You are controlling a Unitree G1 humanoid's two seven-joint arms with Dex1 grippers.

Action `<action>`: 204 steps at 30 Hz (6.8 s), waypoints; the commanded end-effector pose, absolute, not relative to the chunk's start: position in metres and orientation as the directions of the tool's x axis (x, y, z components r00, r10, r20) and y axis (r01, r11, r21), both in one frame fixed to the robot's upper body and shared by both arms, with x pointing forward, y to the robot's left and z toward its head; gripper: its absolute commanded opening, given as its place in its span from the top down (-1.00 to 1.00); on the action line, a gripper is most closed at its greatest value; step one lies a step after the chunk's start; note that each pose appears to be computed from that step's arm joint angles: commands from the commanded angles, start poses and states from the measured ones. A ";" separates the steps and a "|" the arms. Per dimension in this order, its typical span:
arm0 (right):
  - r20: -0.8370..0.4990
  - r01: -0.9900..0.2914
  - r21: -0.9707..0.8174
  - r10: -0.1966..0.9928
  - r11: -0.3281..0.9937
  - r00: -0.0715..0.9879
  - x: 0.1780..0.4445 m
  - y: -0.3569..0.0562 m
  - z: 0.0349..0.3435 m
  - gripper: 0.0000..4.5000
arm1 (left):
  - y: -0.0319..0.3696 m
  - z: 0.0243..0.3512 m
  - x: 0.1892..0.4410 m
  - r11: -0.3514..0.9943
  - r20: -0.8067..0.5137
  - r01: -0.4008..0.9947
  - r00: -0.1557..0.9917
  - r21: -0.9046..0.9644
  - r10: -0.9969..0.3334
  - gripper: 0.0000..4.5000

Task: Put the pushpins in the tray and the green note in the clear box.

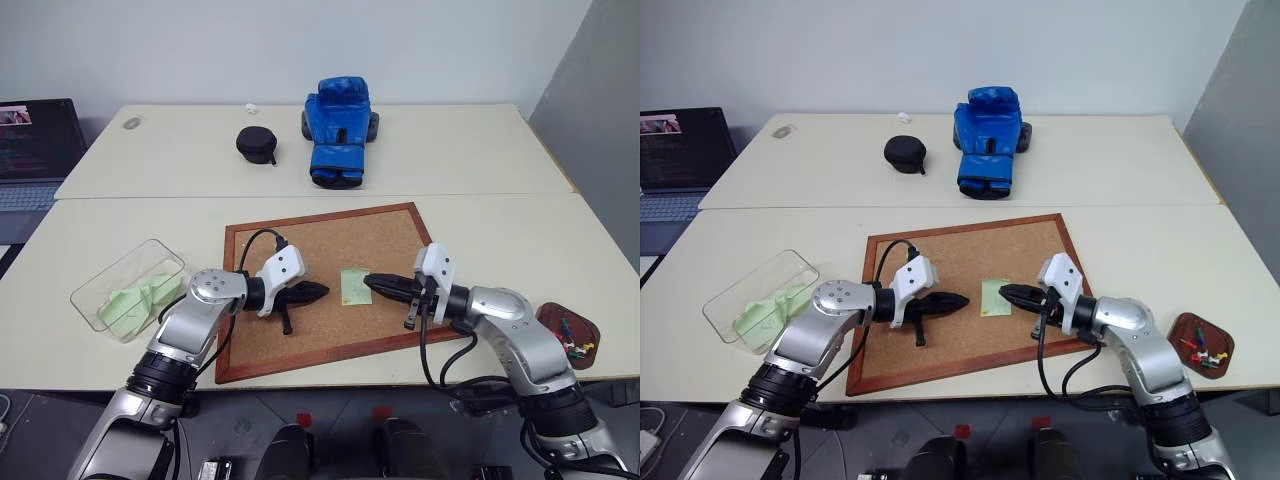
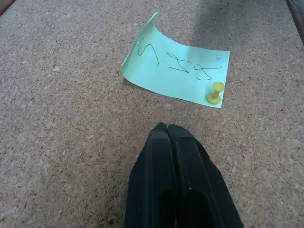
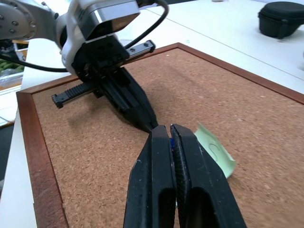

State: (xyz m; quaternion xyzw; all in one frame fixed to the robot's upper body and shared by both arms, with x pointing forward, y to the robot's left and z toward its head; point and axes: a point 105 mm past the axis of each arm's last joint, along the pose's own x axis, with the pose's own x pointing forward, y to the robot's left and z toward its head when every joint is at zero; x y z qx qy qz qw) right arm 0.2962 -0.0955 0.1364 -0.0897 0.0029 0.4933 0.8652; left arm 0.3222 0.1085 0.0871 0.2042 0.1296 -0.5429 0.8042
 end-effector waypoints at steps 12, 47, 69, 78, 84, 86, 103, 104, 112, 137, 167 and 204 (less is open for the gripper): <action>-0.158 0.003 -0.046 -0.010 0.999 0.987 0.250 -0.278 0.140 0.99 | 0.111 0.072 0.318 0.323 -0.471 0.933 0.360 0.162 -0.805 1.00; -0.249 0.242 0.036 -0.226 0.970 0.942 0.232 -0.317 0.112 -0.54 | 0.110 0.073 0.321 0.304 -0.473 0.938 0.348 0.170 -0.809 1.00; -0.131 -0.608 -0.252 0.596 0.753 0.792 0.259 -0.181 0.157 -0.72 | 0.112 0.077 0.325 0.311 -0.475 0.934 0.357 0.176 -0.804 1.00; -0.180 -0.891 -0.293 0.896 0.346 0.407 0.271 -0.093 0.135 -0.72 | 0.114 0.078 0.325 0.321 -0.478 0.930 0.368 0.181 -0.798 1.00; -0.196 -0.946 -0.235 0.942 0.223 0.271 0.279 -0.063 0.117 -0.72 | 0.116 0.079 0.325 0.333 -0.478 0.925 0.380 0.185 -0.792 1.00; -0.197 -0.952 -0.224 0.947 0.207 0.252 0.282 -0.055 0.112 -0.72 | 0.116 0.079 0.325 0.335 -0.477 0.924 0.382 0.184 -0.792 1.00; -0.185 -0.961 -0.131 0.946 0.244 0.265 0.312 -0.031 0.085 -0.56 | 0.118 0.081 0.323 0.342 -0.478 0.920 0.392 0.193 -0.786 1.00; -0.187 -0.961 -0.132 0.946 0.243 0.265 0.312 -0.032 0.084 -0.51 | 0.119 0.081 0.323 0.342 -0.477 0.919 0.393 0.194 -0.786 1.00; -0.193 -0.956 -0.186 0.946 0.226 0.261 0.311 -0.032 0.082 0.21 | 0.118 0.082 0.323 0.342 -0.476 0.919 0.393 0.194 -0.787 1.00; -0.089 -0.927 -0.308 0.963 0.216 0.254 0.305 -0.036 0.138 1.00 | 0.118 0.079 0.322 0.349 -0.476 0.919 0.393 0.183 -0.787 1.00; -0.088 -0.863 -0.425 0.936 0.275 0.341 0.321 -0.060 0.186 1.00 | 0.112 0.180 0.313 0.366 -0.057 0.864 0.370 -0.347 -0.927 -0.69; 0.062 -0.909 -0.241 0.940 0.340 0.335 0.305 -0.052 0.223 1.00 | 0.073 0.184 0.305 0.180 0.075 0.888 0.232 -0.423 -0.970 -0.82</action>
